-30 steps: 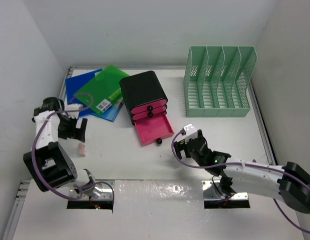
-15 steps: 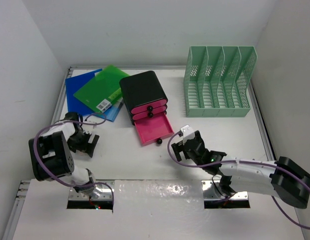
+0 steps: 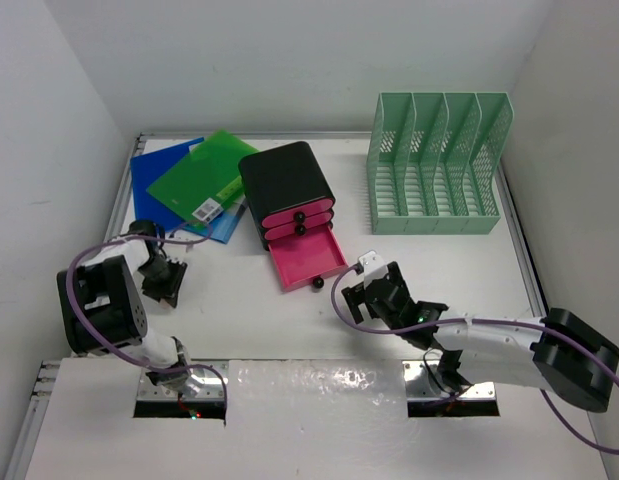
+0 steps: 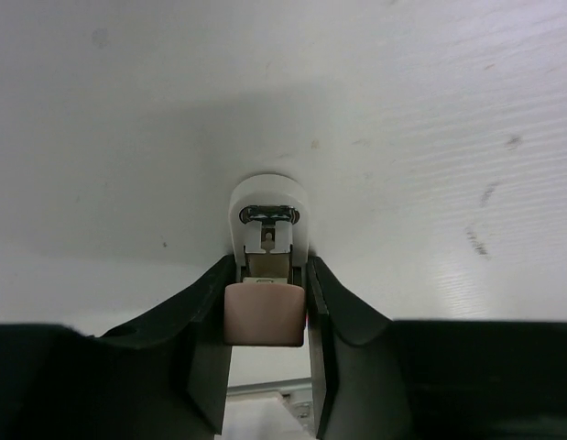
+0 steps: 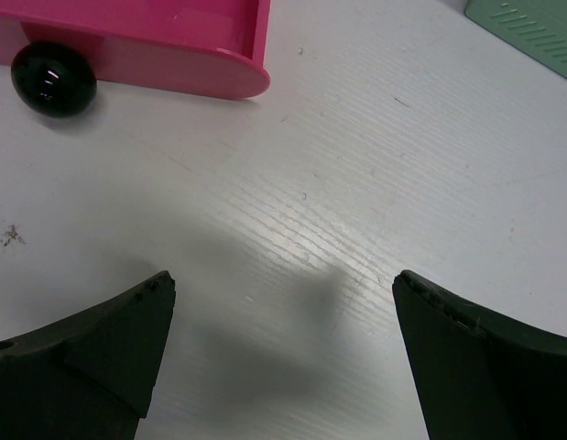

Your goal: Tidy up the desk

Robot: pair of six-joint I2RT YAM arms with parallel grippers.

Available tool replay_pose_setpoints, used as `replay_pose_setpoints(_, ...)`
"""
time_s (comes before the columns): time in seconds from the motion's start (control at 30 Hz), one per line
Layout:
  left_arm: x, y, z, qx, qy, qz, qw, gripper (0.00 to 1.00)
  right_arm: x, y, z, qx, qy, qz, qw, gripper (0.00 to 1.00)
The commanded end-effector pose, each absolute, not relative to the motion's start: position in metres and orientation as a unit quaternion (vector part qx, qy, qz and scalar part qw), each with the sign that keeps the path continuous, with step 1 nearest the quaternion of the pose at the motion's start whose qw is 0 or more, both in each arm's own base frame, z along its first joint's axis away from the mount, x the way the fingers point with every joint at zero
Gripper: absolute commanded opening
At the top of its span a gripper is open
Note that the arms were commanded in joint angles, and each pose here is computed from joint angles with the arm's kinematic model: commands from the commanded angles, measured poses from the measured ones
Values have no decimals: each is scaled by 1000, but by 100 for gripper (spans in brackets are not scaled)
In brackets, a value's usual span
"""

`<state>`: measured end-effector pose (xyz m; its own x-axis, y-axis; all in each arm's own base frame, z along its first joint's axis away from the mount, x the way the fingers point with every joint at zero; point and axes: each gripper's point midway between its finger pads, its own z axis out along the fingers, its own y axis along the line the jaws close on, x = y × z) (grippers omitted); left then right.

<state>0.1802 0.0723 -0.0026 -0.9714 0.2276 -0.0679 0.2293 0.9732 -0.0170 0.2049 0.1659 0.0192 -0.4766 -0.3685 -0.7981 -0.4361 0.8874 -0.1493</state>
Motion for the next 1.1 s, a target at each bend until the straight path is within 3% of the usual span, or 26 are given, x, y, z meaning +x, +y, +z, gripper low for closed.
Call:
replay_pose_setpoints(0.0,217,61,17,124,985,-45,109,0,217,173,36,-220,847,40,482,99)
replay_pose_setpoints(0.27,262,4,97,218,944,-88,230,0,219,159,32,-194,856,17,479,99)
replay_pose_setpoints(0.57,246,-166,143,480,829,-127,259,0,223,142,46,-138,851,14,506,99)
replay_pose_setpoints(0.77,281,-231,137,518,803,-82,282,0,223,132,53,-115,850,4,514,99)
replay_pose_setpoints(1.07,329,-275,94,554,777,4,300,3,222,115,61,-85,855,-33,511,99)
